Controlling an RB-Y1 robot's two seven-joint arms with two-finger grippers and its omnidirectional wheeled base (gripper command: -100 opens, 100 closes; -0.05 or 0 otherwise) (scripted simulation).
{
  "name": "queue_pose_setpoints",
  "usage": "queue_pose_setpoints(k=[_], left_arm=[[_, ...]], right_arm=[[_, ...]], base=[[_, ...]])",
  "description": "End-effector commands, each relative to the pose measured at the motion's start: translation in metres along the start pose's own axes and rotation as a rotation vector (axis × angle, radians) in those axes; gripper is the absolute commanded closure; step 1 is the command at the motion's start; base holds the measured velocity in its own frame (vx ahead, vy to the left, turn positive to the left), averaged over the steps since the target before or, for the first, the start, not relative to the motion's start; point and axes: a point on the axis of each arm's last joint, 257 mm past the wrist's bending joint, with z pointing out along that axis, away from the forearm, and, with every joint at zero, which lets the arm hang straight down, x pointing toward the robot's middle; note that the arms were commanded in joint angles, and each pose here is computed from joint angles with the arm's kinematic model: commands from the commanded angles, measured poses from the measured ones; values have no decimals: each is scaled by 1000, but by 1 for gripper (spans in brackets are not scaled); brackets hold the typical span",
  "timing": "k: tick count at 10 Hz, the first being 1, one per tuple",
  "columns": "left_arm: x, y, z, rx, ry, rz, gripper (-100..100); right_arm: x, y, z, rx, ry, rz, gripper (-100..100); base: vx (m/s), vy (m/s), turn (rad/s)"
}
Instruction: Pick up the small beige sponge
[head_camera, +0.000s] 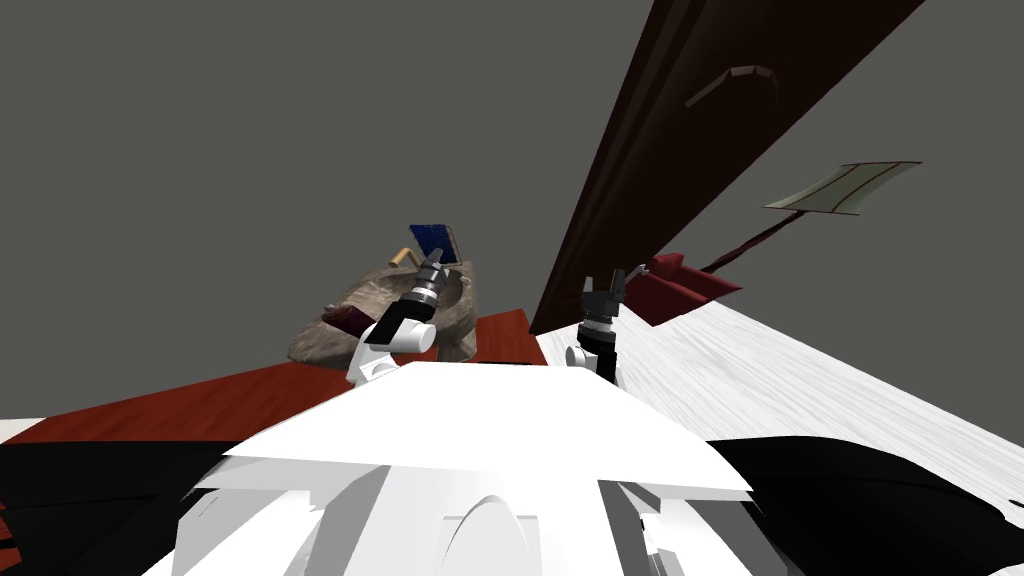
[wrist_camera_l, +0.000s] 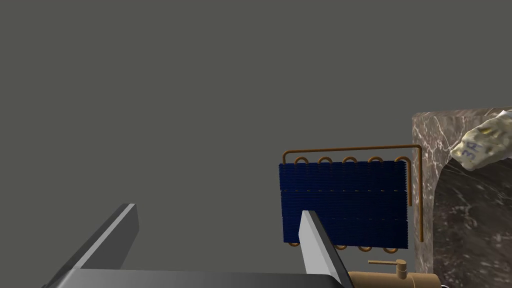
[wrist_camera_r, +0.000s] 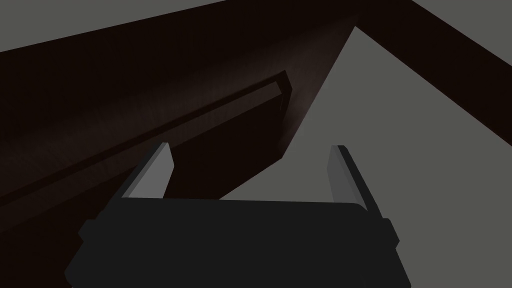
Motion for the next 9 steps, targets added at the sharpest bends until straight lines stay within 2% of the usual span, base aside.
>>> queue_pose_setpoints(k=[1,9], left_arm=[[1,10,2,-42,5,0,-100],[5,35,8,-179,24,2,-100]], right_arm=[[0,0,0,0,0,0,0],[0,0,0,0,0,0,0]], base=[[9,8,-27],[12,8,-22]])
